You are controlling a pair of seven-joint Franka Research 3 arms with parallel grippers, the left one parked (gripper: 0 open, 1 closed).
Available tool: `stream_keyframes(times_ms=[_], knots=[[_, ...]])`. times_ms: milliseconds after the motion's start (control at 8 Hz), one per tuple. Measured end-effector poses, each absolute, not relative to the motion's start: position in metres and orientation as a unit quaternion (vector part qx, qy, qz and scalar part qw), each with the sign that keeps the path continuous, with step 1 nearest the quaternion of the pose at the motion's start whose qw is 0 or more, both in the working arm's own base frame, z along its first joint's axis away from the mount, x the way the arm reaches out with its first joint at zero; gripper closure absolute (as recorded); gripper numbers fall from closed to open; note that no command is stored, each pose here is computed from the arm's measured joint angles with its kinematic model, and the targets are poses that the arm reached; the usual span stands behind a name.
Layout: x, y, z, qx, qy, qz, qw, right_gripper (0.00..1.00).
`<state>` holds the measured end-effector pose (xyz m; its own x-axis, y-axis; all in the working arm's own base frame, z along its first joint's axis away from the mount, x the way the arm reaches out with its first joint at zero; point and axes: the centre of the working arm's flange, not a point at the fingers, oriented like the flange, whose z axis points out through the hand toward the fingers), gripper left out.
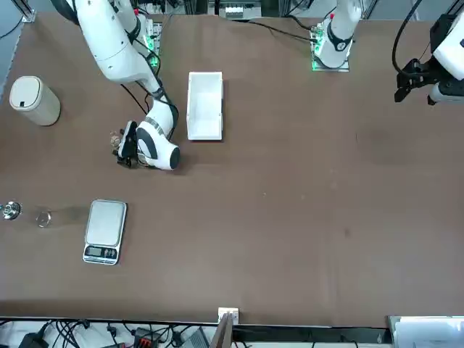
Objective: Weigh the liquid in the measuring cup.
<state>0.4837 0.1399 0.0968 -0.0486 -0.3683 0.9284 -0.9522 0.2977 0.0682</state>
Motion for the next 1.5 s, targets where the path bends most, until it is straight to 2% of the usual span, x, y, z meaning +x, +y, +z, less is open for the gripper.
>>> stream_keyframes(times_ms=[375,1125,1250,1500], knots=[[0.481,0.133,0.089,0.5,-0.652,0.309,0.478,0.01],[0.482,0.123,0.085,0.495,-0.65,0.313,0.484,0.11],[0.482,0.123,0.085,0.495,-0.65,0.314,0.484,0.17],[0.483,0.123,0.086,0.495,-0.648,0.317,0.484,0.38]])
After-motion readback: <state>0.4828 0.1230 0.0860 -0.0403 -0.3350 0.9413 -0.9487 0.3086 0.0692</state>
